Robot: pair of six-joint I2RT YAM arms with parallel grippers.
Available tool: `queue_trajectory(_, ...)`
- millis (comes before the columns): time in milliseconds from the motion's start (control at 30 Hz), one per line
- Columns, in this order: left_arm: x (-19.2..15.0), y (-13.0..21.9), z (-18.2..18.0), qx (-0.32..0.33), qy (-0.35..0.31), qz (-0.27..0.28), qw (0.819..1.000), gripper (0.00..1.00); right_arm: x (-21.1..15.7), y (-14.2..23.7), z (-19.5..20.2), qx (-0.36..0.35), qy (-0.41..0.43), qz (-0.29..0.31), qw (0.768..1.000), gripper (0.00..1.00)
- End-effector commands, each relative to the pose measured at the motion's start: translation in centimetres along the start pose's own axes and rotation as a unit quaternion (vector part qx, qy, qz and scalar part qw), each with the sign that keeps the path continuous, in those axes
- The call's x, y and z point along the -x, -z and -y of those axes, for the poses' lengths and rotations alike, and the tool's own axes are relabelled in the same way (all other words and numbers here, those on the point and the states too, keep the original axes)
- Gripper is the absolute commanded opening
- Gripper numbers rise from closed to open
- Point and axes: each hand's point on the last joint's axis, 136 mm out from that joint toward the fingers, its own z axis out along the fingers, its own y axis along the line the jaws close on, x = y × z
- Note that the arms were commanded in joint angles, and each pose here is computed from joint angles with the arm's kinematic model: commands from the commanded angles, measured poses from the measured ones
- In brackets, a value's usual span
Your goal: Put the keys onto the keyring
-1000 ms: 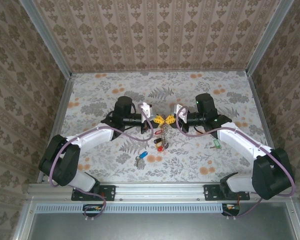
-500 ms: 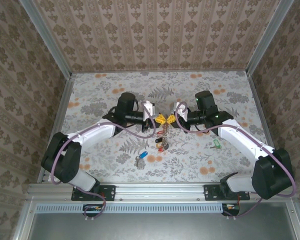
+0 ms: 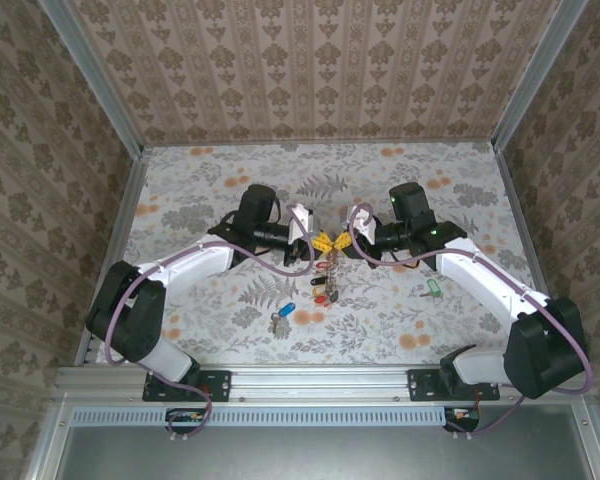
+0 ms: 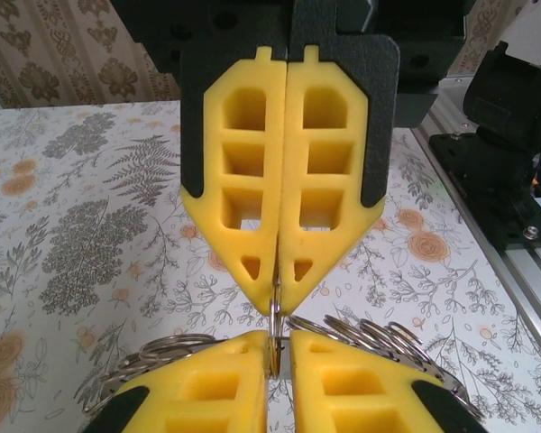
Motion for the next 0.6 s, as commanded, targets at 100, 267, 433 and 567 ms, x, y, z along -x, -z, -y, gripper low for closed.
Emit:
queue_trajectory(100, 1.5, -0.2, 0.2, -0.02, -0.017, 0.018, 0.999, 0.13, 2.1, 0.3, 0.4, -0.002, 0.027, 0.02, 0.999, 0.0)
queue_trajectory(267, 1.2, -0.3, 0.2, -0.02, -0.016, 0.014, 1.0, 0.0, 2.3, 0.3, 0.4, -0.003, 0.029, 0.026, 0.999, 0.0)
queue_trajectory(433, 0.9, -0.3, 0.3, -0.019, -0.015, 0.009, 1.0, 0.12, 2.3, 0.4, 0.4, -0.006, 0.03, 0.027, 0.999, 0.0)
queue_trajectory(567, 0.4, -0.1, 0.2, -0.016, -0.013, 0.0, 1.0, 0.16, 2.4, 0.4, 0.2, -0.003, 0.033, 0.029, 0.999, 0.0)
